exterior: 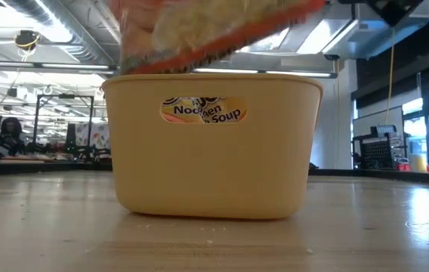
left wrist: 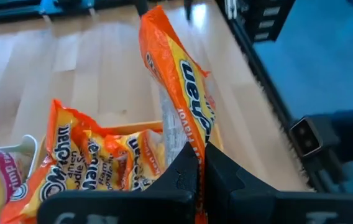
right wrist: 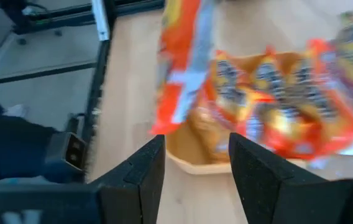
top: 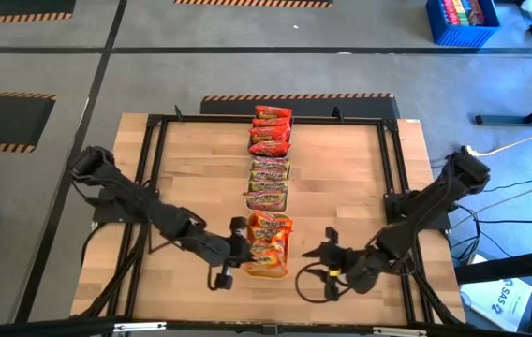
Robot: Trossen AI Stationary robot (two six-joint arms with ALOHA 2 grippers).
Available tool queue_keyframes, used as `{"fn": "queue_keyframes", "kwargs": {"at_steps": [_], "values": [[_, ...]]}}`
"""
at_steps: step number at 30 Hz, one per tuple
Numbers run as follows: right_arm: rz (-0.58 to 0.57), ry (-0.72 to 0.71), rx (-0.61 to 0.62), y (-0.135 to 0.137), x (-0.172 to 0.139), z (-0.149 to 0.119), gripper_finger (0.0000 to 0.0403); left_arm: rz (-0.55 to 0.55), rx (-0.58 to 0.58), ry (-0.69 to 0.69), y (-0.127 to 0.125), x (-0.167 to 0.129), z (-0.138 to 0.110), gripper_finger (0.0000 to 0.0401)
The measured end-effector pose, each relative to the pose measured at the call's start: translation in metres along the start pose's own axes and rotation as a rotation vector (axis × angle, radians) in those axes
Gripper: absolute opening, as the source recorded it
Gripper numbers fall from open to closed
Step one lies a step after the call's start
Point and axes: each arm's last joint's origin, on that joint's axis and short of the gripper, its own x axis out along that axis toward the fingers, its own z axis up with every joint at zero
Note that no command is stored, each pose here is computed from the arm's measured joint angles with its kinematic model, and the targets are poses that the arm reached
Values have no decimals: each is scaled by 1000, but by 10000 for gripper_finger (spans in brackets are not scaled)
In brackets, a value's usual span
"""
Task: Sort Maruchan noodles
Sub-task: Put the orange noodle pack into the yellow bin
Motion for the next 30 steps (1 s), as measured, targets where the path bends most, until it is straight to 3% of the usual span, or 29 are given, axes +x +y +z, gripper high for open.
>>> {"fn": "queue_keyframes", "kwargs": {"at_steps": [7, 11, 17, 23, 30], "values": [[-51, -1, 0, -8, -19, 6, 161, 26, 17, 151, 9, 15, -8, 0], [-57, 1, -1, -8, -17, 5, 161, 17, -12, 155, 12, 15, -7, 0], [-89, -13, -5, -8, -15, 3, 161, -74, -28, 241, 12, 35, -18, 0], [-103, -25, -6, -9, -15, 4, 161, -96, -42, 309, 8, 60, -34, 0], [-109, -29, -5, -9, -15, 4, 161, -123, -49, 289, 2, 84, -43, 12]]}}
